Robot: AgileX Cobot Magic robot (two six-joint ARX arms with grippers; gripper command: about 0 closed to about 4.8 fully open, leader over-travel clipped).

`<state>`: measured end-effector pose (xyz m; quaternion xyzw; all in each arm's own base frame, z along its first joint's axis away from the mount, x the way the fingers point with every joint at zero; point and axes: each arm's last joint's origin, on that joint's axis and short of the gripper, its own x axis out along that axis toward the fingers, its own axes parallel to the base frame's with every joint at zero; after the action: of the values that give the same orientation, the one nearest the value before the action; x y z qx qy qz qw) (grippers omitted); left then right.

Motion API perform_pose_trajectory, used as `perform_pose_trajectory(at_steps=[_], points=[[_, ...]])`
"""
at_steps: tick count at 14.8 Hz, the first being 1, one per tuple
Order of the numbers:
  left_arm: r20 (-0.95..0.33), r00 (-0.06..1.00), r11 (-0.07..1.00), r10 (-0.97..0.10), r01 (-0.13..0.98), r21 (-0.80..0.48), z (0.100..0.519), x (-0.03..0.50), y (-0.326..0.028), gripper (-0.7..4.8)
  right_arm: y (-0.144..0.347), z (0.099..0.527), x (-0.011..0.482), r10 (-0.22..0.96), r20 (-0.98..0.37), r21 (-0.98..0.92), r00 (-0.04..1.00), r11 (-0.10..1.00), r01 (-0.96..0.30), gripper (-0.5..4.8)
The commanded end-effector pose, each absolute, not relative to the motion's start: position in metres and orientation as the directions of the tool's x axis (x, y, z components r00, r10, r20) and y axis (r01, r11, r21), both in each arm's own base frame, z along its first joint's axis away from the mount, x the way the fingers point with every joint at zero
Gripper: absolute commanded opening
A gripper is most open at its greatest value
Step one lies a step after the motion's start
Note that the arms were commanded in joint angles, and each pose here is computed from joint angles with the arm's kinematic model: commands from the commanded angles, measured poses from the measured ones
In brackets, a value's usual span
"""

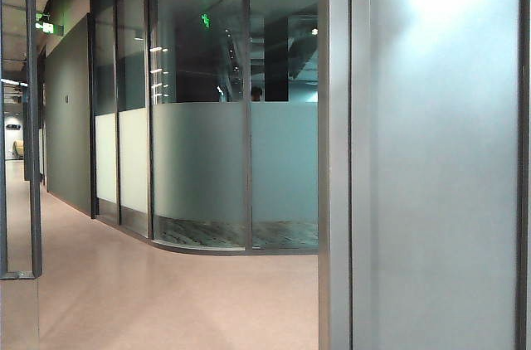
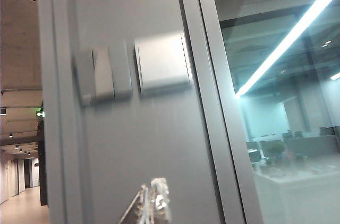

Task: Raise the arm to find the leftmost switch on the wall and turn off the lights.

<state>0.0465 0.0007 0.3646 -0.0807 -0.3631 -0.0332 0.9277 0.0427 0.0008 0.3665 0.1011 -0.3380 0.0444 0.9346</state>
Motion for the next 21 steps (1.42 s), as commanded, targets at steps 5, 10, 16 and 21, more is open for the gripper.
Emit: perform_pose_trajectory(at_steps=[5,10,16,21], points=[[0.638,0.762,0.979,-0.112,0.193,-0.06,0.482,0.131,0.0,-0.05,0.006,0.49,0.112,0.16,0.575,0.085,0.802,0.964,-0.253,-0.01],[0.602,0.778,0.969,-0.18,0.245,-0.027,0.522,0.191,0.0,-0.05,0.012,0.55,0.172,0.317,0.535,0.008,0.783,0.925,-0.38,-0.01],[0.473,0.793,0.909,-0.384,0.413,0.045,0.553,0.199,-0.005,-0.05,0.017,0.583,0.217,0.45,0.514,-0.008,0.731,0.854,-0.52,-0.01],[0.32,0.533,0.548,-0.783,0.835,-0.049,0.557,0.186,-0.017,-0.05,0.041,0.586,0.229,0.589,0.488,-0.044,0.644,0.754,-0.656,-0.01]])
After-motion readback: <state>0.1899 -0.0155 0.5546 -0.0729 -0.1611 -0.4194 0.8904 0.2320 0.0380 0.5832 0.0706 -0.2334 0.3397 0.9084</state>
